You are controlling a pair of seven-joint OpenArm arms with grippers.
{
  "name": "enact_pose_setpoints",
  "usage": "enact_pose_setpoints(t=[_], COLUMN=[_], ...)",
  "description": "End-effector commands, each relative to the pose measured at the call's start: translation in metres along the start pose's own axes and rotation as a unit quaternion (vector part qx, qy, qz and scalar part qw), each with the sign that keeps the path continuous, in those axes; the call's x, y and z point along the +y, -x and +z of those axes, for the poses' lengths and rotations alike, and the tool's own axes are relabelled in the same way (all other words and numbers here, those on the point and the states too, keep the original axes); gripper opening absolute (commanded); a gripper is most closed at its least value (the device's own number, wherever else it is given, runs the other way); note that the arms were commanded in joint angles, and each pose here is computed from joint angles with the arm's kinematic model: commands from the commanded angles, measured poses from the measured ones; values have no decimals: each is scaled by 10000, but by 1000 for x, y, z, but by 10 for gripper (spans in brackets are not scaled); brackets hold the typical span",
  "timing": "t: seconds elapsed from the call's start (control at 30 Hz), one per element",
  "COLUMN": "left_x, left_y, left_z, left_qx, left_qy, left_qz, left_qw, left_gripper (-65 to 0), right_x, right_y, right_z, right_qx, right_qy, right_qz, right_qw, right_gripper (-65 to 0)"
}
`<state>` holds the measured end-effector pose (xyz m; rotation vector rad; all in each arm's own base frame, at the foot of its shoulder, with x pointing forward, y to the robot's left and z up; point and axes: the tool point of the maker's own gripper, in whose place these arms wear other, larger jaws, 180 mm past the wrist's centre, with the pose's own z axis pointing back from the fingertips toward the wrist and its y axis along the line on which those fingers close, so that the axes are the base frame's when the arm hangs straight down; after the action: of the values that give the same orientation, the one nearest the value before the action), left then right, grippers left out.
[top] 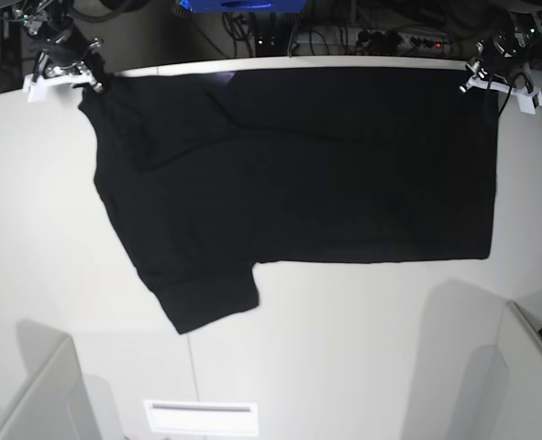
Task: Fold the T-shirt properly
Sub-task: 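Release the shirt and move the right gripper toward the sleeve hem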
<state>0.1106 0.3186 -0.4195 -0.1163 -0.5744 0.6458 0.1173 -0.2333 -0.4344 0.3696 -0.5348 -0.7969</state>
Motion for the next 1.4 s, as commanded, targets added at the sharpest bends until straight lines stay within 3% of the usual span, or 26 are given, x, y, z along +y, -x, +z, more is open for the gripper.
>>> enact_pose_setpoints(t=[0.0, 0.27, 0.3, 0.37, 0.47, 0.6, 0.7, 0.93, 1.07, 1.23, 1.3, 1.37], left_x=[0, 1, 1, 1, 1, 1, 9, 32, 12, -12, -17, -22], left_y=[-9, -8, -8, -8, -8, -9, -19, -70, -101, -128, -134, -140], left_z=[5, 5, 5, 5, 5, 6, 10, 47, 71, 71, 72, 72], left_qx=[-128, -119, -119, -119, -113, -131, -290, -1142, -1673, -2069, -2151, -2245], left_qy=[14, 4, 4, 4, -1, -2, -94, -452, -370, -110, -34, 27], left_qz=[-76, -79, -79, -79, -80, -81, -18, 22, -300, -343, -327, -311], left_qw=[9999, 9999, 9999, 9999, 9999, 9999, 9995, 9924, 9847, 9777, 9760, 9740], left_gripper=[-650, -650, -650, -625, -388, -117, -8, 0, 0, -5, -59, -166], right_x=[2, 3, 3, 3, 2, 2, -1, -1, 37, 97, 116, 134], right_y=[-8, -5, -5, -5, -6, -22, -40, -64, -76, -91, -100, -112], right_z=[4, 4, 4, 4, 5, 17, 32, 48, 37, 9, 1, -9], right_qx=[-124, -20, -28, -28, -41, -334, -653, -1035, -1107, -948, -956, -976], right_qy=[-48, -54, -54, -54, -47, 8, 123, 200, -227, -914, -1121, -1298], right_qz=[92, 87, 87, 87, 88, 144, 210, 347, 670, 1310, 1457, 1520], right_qw=[9999, 9999, 9999, 9999, 9999, 9993, 9976, 9938, 9913, 9826, 9783, 9749], right_gripper=[-650, -650, -617, -488, -351, -345, -345, -345, -344, -345, -345, -345])
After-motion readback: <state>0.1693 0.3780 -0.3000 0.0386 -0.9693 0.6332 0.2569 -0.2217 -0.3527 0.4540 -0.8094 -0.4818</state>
